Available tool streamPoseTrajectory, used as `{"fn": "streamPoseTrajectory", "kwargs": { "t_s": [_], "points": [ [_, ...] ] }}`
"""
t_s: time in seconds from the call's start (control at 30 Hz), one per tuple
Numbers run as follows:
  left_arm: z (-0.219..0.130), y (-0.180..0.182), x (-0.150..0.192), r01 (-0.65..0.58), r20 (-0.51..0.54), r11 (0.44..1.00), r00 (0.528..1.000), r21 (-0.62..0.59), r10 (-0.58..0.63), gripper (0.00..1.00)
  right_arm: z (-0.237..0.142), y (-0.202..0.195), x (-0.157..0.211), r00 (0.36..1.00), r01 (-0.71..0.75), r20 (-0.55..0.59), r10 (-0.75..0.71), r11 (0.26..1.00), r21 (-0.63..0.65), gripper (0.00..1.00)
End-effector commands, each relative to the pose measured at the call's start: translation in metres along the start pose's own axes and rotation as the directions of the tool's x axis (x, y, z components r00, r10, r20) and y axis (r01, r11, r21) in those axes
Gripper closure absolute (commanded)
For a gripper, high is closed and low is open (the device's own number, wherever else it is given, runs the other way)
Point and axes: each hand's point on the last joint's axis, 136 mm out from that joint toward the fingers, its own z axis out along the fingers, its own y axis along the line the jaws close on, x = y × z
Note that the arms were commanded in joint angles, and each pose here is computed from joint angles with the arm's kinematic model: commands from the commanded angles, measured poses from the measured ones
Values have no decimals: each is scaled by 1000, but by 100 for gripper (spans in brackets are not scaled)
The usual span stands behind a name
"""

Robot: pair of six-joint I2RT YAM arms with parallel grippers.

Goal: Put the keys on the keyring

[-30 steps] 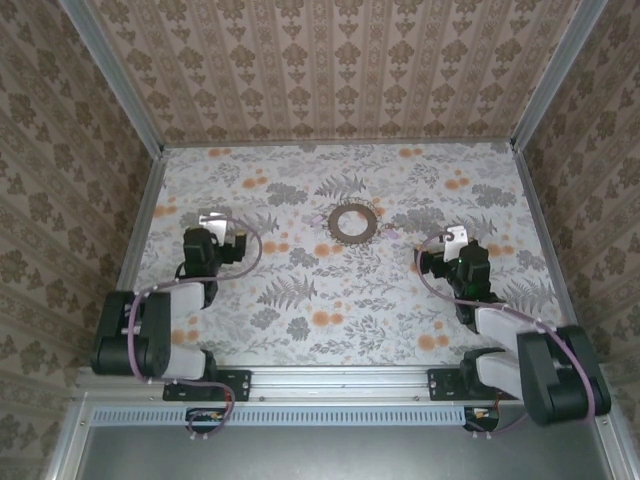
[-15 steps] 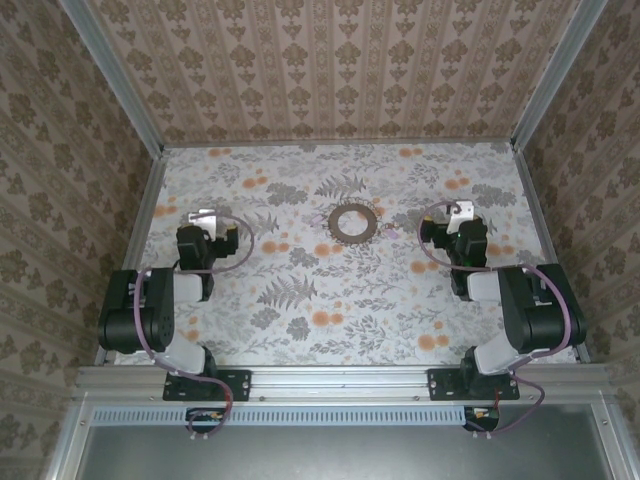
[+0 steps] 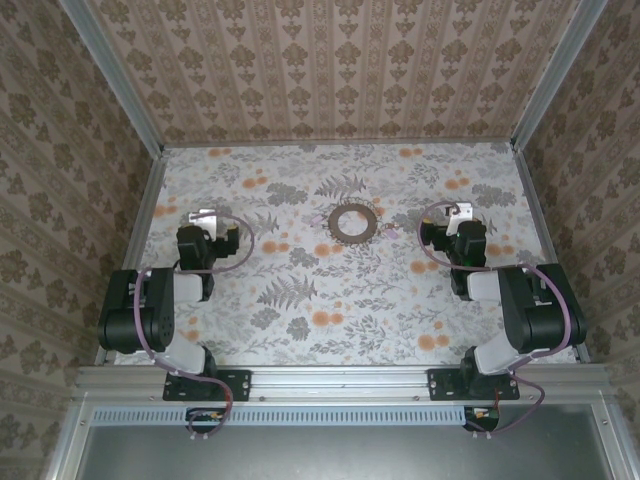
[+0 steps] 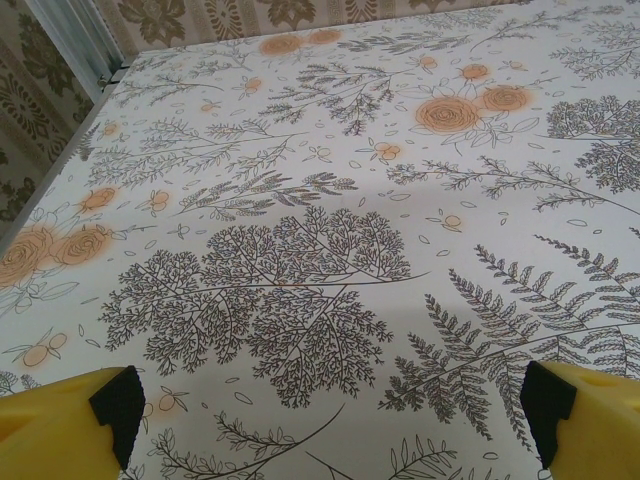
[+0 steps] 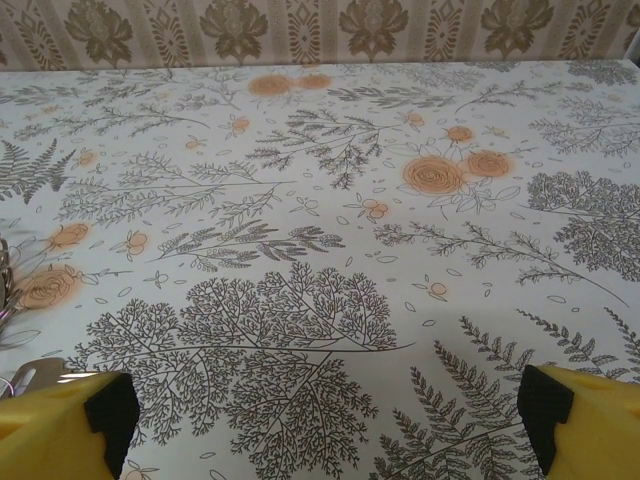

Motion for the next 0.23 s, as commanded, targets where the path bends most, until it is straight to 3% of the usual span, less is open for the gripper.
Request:
{"fn": "streamPoseTrajectory", "kwargs": {
  "t_s": [0.0, 0.2],
  "points": [
    [1, 0, -12, 18, 34, 1000, 999, 8, -18, 0, 1, -1, -5, 1000, -7, 9, 7, 1000, 17, 0],
    [1, 0, -11, 19, 33, 1000, 999, 9, -19, 0, 0, 0, -5, 1000, -5, 15, 5, 1000, 12, 0]
  ]
}}
